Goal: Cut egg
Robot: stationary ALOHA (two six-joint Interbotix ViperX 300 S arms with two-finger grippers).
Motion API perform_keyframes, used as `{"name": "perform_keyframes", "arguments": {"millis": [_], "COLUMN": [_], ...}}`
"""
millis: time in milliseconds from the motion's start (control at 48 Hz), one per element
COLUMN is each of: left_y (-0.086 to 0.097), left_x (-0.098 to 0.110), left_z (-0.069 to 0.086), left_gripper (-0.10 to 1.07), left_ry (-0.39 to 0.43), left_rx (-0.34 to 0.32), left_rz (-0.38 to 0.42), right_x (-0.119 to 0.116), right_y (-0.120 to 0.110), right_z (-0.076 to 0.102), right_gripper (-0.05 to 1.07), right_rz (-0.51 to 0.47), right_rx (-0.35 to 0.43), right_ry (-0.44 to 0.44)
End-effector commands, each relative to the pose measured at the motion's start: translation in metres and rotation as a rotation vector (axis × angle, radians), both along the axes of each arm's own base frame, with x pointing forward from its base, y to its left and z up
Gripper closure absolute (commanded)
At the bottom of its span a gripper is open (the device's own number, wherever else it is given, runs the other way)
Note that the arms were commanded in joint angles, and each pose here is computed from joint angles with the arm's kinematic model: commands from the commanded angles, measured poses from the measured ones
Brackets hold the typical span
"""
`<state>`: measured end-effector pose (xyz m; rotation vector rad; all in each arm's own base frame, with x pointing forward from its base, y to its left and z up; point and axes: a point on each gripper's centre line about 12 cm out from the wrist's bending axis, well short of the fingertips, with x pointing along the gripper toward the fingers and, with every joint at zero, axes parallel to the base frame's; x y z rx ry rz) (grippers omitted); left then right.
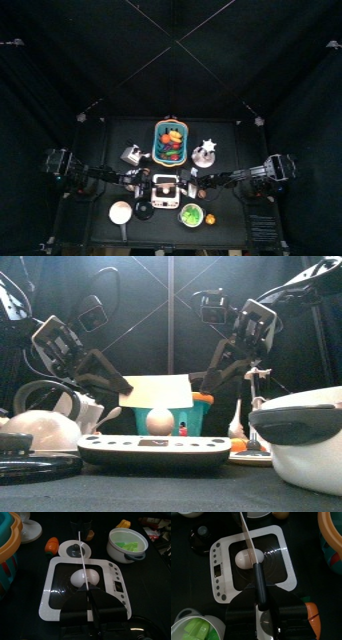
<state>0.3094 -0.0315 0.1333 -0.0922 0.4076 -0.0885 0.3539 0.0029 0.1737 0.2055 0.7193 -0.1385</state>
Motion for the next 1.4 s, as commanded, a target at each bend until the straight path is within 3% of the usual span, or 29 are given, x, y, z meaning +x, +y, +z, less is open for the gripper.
{"name": "perform_keyframes", "arguments": {"millis": [0, 333, 1375], "left_y": [-0.0100, -0.0095, -0.0032], "left_x": [-0.0023, -0.0026, -0.0009], "left_z": [0.0007, -0.0054, -0.0027], "left_gripper": [0.66, 0.66, 0.66], "left_ry": [0.000, 0.020, 0.009], "left_rx": [0.000, 0.001, 0.011], "left_rz": [-0.034, -0.032, -0.017], "right_x": [-0.0010, -0.0007, 0.0000], "right_y": [-0.0037, -0.0053, -0.0063], "right_z": [0.0105, 0.0084, 0.0106], "right_gripper": [0.61, 0.61, 0.61], "right_rz": [-0.023, -0.023, -0.021], "right_rx": [0.007, 0.000, -0.005], "right_ry": [-0.024, -0.018, -0.025]}}
